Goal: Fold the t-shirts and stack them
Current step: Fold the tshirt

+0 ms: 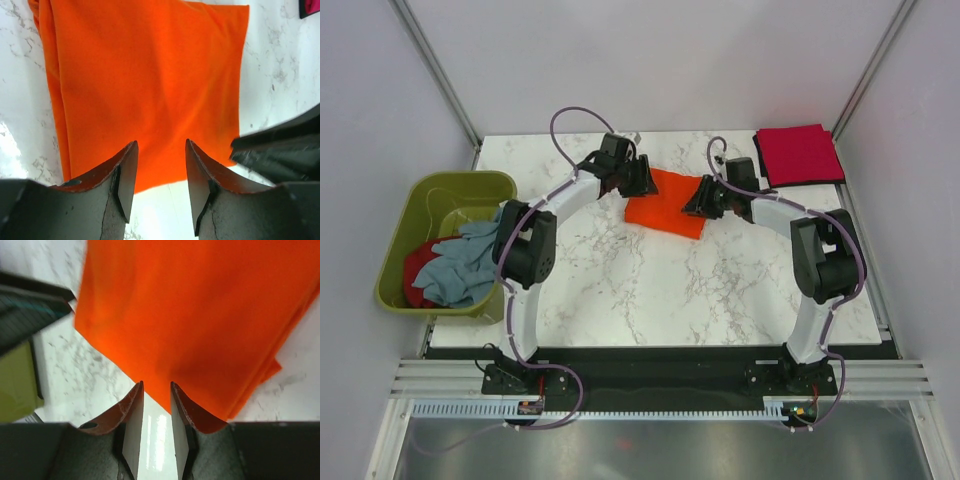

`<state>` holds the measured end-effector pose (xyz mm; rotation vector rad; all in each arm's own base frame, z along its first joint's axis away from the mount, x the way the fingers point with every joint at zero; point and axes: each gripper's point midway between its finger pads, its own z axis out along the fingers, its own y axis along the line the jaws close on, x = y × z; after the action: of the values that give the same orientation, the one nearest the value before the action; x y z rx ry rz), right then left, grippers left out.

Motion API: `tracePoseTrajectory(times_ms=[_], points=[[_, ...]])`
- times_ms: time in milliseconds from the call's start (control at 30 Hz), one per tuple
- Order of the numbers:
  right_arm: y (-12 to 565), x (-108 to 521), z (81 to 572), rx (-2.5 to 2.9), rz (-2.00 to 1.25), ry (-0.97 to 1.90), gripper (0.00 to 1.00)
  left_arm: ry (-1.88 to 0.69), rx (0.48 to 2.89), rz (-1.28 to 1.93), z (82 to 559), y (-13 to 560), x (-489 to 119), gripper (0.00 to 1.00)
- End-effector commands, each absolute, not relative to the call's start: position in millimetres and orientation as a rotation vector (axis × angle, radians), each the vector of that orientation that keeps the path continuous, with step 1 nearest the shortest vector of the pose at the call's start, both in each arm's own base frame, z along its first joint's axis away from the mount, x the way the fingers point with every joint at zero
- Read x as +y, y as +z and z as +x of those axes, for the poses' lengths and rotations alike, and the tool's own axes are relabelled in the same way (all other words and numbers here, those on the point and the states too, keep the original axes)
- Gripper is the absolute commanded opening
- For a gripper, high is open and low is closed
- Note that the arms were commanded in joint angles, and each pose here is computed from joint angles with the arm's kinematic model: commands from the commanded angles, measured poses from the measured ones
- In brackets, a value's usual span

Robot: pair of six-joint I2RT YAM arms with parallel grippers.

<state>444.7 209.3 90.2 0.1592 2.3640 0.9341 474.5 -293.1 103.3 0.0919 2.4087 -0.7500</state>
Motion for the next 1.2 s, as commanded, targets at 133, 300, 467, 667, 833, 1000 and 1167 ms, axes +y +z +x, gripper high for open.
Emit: tracePoseTrajectory(times_ms=[133, 300, 467, 667, 833, 1000, 1167], points=[[28.2, 183.4, 401.7, 2.512, 0.143, 0.789, 0.34, -0.69, 2.497, 0.068, 482.7, 59.4, -282.0, 0.5], [40.7, 181.1, 396.5, 2.501, 0.132, 0.782, 0.33, -0.695, 2.481, 0.081, 492.1, 68.4, -279.9, 0.5], [85.4, 184.9, 394.9, 2.417, 0.13, 0.834, 0.38, -0.714, 2.367, 0.106, 501.7, 146.7, -280.1, 0.5], [102.9, 171.5, 412.3, 2.375, 0.203, 0.727, 0.5, -0.745, 2.326, 0.109, 462.6, 198.1, -269.1, 0.52], [111.0, 162.1, 444.3, 2.354, 0.241, 0.691, 0.55, -0.864, 2.391, 0.13, 435.4, 151.5, -278.5, 0.5], [110.7, 154.4, 474.9, 2.337, 0.231, 0.657, 0.59, -0.839, 2.447, 0.096, 439.1, 110.0, -278.0, 0.49], [88.1, 158.5, 487.9, 2.376, 0.225, 0.66, 0.59, -0.694, 2.53, 0.056, 446.3, 58.6, -263.2, 0.49]])
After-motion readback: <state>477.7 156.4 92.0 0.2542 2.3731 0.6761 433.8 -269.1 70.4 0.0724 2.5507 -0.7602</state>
